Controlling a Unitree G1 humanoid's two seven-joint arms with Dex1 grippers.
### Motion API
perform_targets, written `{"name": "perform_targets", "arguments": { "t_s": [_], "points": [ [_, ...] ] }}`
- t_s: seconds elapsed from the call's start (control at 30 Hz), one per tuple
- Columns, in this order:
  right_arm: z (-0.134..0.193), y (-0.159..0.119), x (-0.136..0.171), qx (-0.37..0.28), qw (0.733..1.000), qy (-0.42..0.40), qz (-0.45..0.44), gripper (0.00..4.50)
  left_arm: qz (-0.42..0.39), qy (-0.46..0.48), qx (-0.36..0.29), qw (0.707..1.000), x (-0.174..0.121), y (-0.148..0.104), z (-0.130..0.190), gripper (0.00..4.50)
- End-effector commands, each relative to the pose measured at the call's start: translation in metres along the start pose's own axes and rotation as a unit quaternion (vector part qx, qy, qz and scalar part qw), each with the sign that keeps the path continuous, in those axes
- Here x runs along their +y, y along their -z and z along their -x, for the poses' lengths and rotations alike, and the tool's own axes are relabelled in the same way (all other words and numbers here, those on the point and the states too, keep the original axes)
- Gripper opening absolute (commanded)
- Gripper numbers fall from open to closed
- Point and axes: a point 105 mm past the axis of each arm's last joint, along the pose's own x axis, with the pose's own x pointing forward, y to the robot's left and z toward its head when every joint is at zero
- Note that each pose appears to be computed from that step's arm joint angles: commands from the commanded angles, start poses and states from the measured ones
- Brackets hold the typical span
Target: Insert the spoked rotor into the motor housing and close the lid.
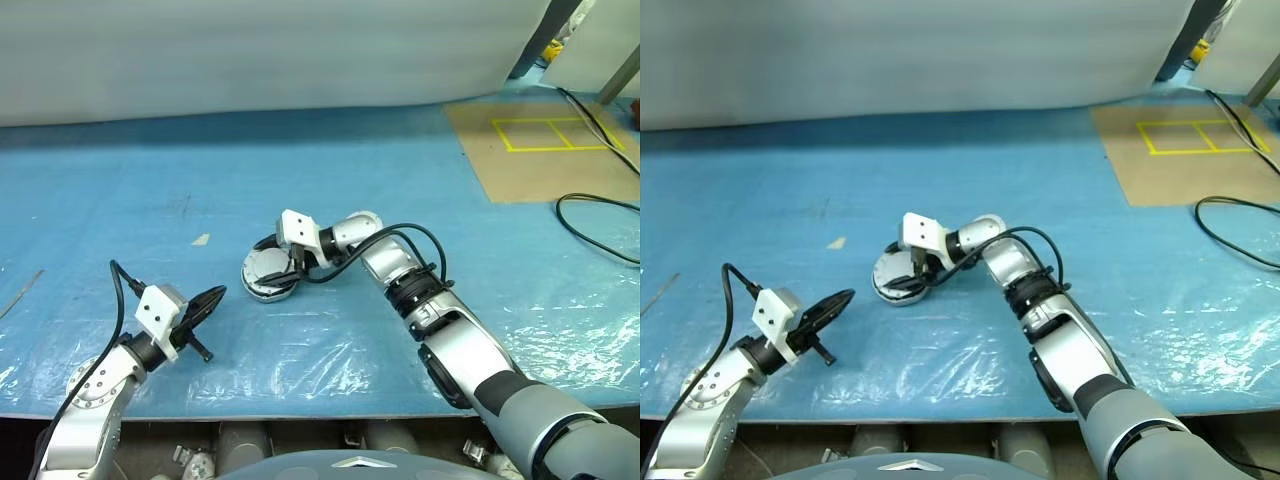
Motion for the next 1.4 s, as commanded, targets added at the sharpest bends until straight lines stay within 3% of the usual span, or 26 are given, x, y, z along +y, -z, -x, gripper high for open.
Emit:
{"name": "perform_targets", "arguments": {
  "t_s": [0.03, 0.63, 1.23, 1.4],
  "points": [
    [-0.003, -0.021, -0.011, -0.036, 0.999, 0.023, 0.007, 2.98, -0.01, -0.002, -0.012, 1.0, -0.002, -0.006, 0.001, 0.0],
    [-0.011, 0.009, -0.004, -0.025, 0.998, 0.05, -0.017, 2.98, -0.008, -0.002, -0.003, 1.0, -0.005, -0.007, 0.011, 0.0],
    [-0.005, 0.066, 0.018, 0.042, 0.998, 0.042, -0.036, 2.98, -0.009, 0.004, -0.005, 1.0, -0.005, -0.009, 0.007, 0.0],
    [-0.002, 0.069, 0.019, 0.039, 0.997, 0.038, -0.051, 2.98, -0.01, 0.007, -0.008, 1.0, -0.004, -0.01, 0.004, 0.0]
  ]
}}
